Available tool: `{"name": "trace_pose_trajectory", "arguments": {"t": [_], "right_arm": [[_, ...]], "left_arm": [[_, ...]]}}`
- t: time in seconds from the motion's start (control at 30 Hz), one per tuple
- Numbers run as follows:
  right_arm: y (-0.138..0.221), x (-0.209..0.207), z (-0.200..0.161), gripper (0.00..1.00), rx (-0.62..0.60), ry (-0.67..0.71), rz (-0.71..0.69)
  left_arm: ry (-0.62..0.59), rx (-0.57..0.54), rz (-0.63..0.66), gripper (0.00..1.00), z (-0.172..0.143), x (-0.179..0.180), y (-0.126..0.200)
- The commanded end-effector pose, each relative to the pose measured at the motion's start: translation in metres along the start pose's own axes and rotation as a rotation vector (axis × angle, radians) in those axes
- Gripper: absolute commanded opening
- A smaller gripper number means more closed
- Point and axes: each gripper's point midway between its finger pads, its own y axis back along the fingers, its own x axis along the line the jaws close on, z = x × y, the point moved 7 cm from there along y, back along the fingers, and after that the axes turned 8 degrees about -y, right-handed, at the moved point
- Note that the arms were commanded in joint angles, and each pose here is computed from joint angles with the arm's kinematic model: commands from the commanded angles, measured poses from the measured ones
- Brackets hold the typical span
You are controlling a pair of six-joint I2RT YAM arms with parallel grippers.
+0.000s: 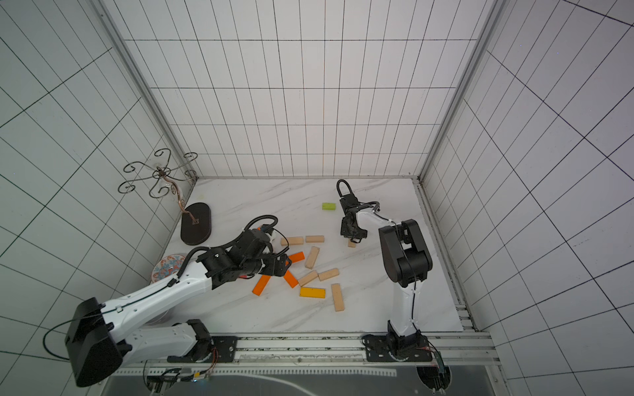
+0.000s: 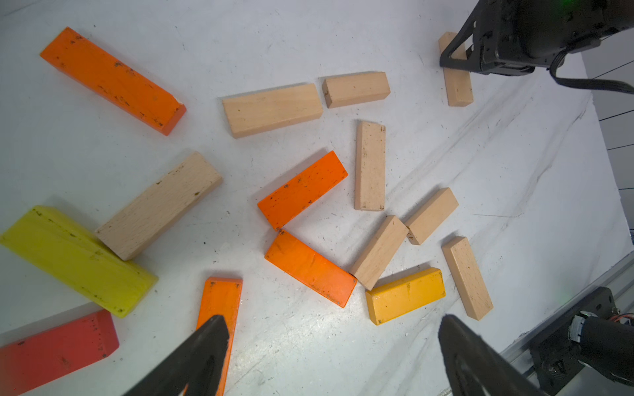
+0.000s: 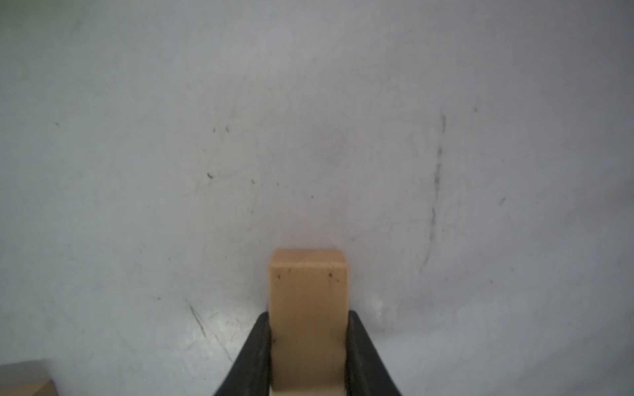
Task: Assemble a giraffe with building blocks
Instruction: Move the building block to the center of the board.
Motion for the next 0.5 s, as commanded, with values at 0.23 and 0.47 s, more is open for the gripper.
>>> {"name": "trace_pose_trajectory", "arguments": {"t": [0.23,0.47], "right_arm": [[0.011,0.014,0.02,0.56,0.007,0.022,0.028],[0.022,0.005,-0.009,0.54,0.034,0.035,0.021]], "left_arm": [[0.005,-0.024,-0.047,0.96,0.024,0.006,-0.011],[0.009,-0.021,-0.065,0.96,0.03,0.013,-0.018]]}}
